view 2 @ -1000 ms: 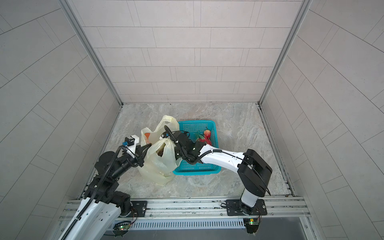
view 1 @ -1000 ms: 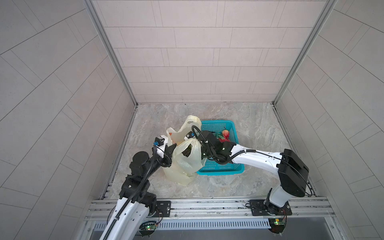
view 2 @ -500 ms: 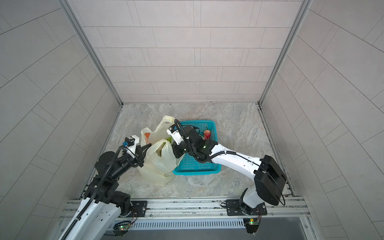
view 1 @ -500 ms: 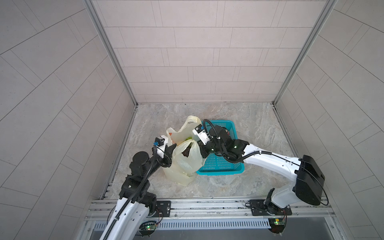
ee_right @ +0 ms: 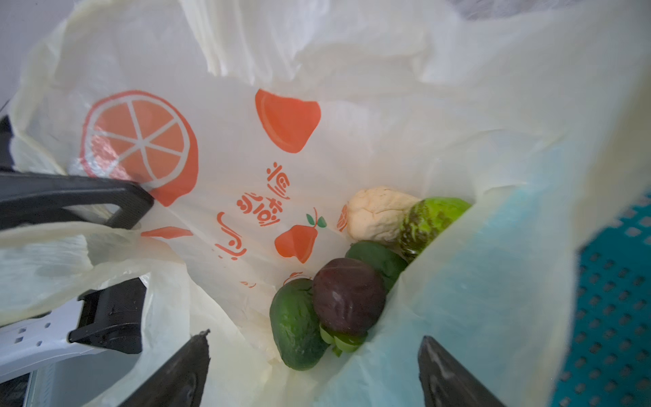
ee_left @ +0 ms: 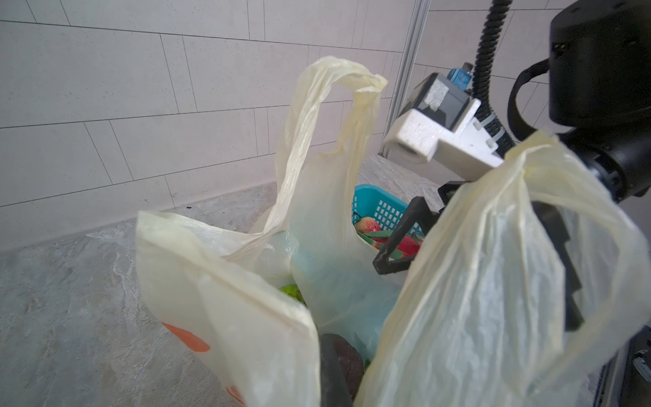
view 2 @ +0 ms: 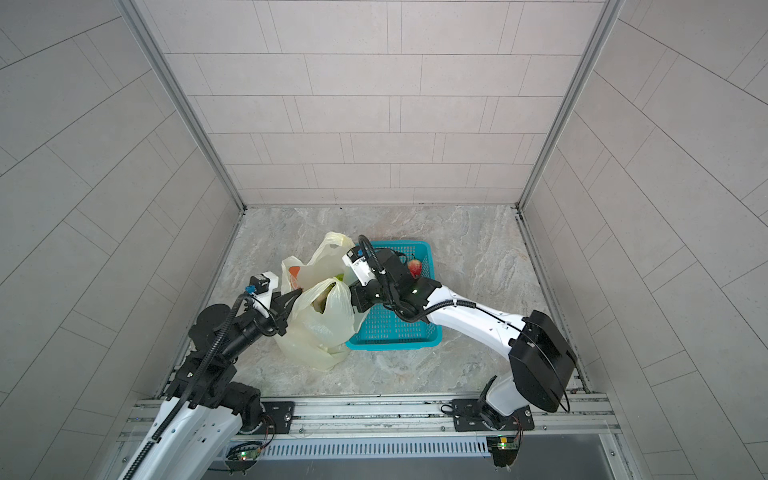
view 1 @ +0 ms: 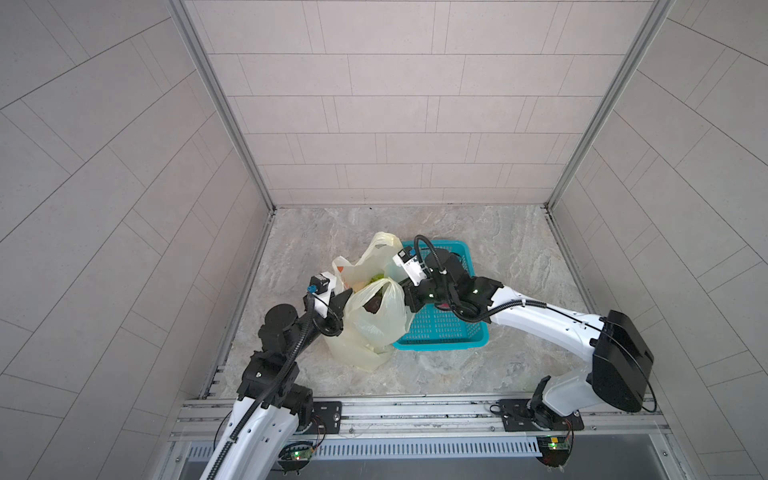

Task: Place the fruits into the plastic bag
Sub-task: Place the fruit in the plastic bag, then move the fruit to the bin.

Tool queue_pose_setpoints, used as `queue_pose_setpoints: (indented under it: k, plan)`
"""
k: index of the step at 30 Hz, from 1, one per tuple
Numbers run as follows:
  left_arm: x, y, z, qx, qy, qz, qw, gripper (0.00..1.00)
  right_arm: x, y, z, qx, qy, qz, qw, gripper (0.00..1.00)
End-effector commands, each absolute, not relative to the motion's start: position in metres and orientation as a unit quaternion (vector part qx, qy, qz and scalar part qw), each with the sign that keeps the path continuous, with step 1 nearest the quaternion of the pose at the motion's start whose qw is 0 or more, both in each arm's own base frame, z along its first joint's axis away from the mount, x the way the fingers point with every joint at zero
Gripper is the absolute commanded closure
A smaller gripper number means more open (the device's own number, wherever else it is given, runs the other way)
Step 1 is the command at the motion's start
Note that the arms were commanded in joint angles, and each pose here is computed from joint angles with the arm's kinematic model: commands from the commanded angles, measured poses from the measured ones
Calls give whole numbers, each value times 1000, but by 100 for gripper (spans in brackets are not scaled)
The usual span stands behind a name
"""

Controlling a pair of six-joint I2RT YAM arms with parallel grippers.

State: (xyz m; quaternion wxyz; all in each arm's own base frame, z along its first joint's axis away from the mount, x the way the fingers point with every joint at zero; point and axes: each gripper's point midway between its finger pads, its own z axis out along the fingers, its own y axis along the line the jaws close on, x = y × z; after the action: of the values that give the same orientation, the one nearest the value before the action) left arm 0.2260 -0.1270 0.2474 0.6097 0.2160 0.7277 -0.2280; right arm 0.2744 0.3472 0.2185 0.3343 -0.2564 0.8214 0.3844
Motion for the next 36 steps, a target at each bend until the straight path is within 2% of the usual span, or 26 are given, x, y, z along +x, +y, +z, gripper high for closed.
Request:
queue_pose_setpoints:
  k: [1,8,11,16,20,25,30,36]
  plan:
    - [226,-128,254,223,717,-225,621,100,277,319,235,-230,821,387,351,11]
    - [228,-129,251,226,720,-224,617,100,301,249,238,-157,841,342,388,11]
    - [229,-130,253,227,719,-225,617,100,322,215,226,-120,873,257,397,12]
    - [228,-130,254,229,718,-226,617,100,349,191,193,-136,926,108,336,14]
    - [227,-129,254,229,718,-224,617,100,371,181,168,-130,946,34,297,15]
    - [227,-129,253,227,719,-223,617,100,366,185,129,-122,973,16,198,16]
    - [226,-128,251,229,720,-222,617,100,341,198,92,-121,980,47,151,15]
    - [227,-128,249,227,722,-220,615,100,310,254,95,-159,959,184,147,17]
